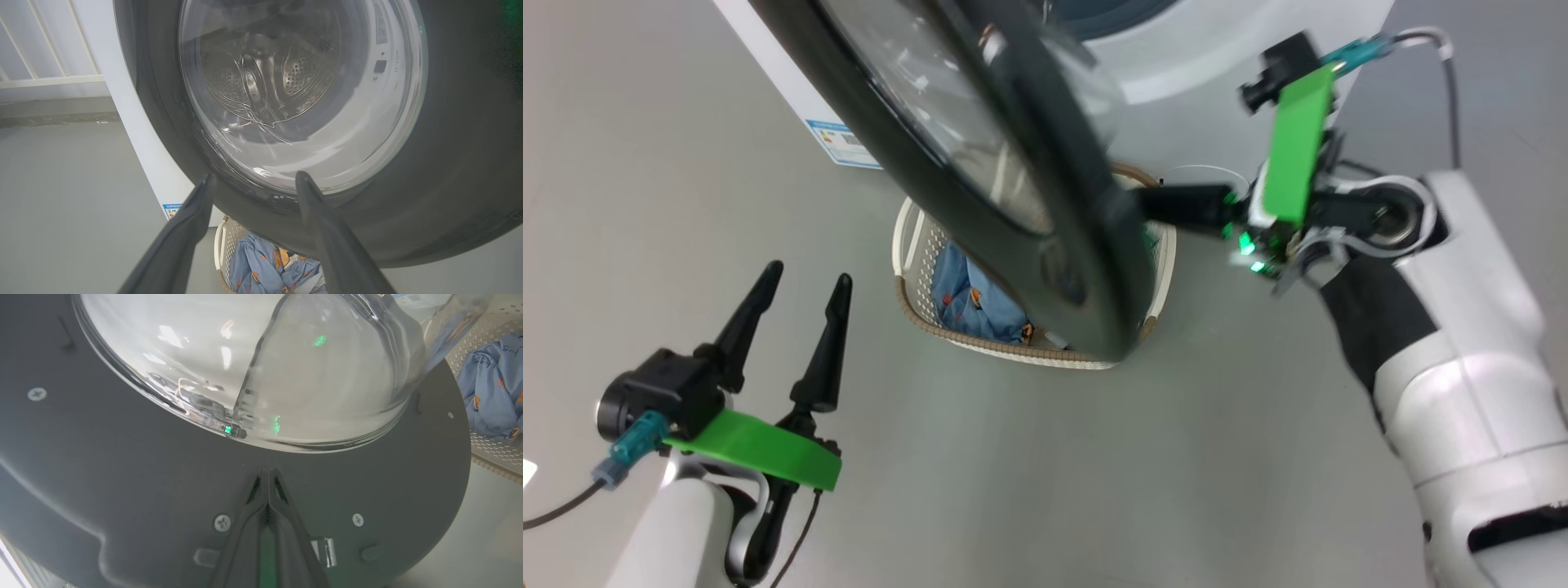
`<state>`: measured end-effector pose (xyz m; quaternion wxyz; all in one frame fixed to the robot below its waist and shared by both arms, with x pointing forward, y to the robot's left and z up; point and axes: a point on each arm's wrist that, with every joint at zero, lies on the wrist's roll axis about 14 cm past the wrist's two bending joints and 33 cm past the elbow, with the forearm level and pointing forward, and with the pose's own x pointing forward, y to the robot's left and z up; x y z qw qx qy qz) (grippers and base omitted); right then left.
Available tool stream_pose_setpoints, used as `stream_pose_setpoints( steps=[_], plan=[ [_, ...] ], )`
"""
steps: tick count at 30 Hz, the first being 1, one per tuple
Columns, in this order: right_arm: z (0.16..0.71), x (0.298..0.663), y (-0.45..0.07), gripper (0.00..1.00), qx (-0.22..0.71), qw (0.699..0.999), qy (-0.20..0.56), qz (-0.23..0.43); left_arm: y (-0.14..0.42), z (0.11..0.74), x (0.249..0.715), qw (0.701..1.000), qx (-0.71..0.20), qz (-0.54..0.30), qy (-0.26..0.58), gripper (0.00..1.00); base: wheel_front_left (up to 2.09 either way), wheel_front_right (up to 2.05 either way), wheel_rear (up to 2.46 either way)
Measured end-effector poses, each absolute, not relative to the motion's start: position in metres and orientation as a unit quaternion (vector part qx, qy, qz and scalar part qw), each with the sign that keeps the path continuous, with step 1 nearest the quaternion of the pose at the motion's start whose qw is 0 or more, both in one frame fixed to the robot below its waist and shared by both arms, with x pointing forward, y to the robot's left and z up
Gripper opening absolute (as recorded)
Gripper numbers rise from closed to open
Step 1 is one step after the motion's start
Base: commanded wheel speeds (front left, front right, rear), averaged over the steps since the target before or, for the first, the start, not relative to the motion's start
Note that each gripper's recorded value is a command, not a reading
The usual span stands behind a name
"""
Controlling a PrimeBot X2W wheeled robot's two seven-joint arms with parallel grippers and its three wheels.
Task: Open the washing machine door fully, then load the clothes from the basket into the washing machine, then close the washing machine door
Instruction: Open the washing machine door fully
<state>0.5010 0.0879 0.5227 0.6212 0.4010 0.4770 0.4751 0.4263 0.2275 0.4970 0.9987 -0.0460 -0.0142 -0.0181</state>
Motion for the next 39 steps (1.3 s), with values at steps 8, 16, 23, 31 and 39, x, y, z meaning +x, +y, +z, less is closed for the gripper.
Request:
stream_pose_setpoints(
  steps=[8,16,23,31,39],
  plan=[
    [0.526,0.461,0.12,0.0,0.388,0.59,0.479,0.521,0.229,0.503,0.419,0.999,-0.044,-0.015,-0.021,1.0,0.0,0.0,0.0],
    [0.53,0.438,0.141,0.0,0.386,0.569,0.485,0.54,0.233,0.508,0.415,0.999,-0.042,-0.009,-0.027,1.0,0.0,0.0,0.0],
    [0.53,0.419,0.157,0.0,0.388,0.551,0.494,0.549,0.236,0.506,0.409,0.999,-0.044,-0.003,-0.023,1.0,0.0,0.0,0.0],
    [0.53,0.409,0.165,0.0,0.399,0.545,0.497,0.545,0.236,0.506,0.407,0.999,-0.047,0.0,-0.024,1.0,0.0,0.0,0.0],
    [0.542,0.418,0.155,0.0,0.422,0.571,0.468,0.526,0.239,0.507,0.403,0.998,-0.051,0.006,-0.026,1.0,0.0,0.0,0.0]
  ],
)
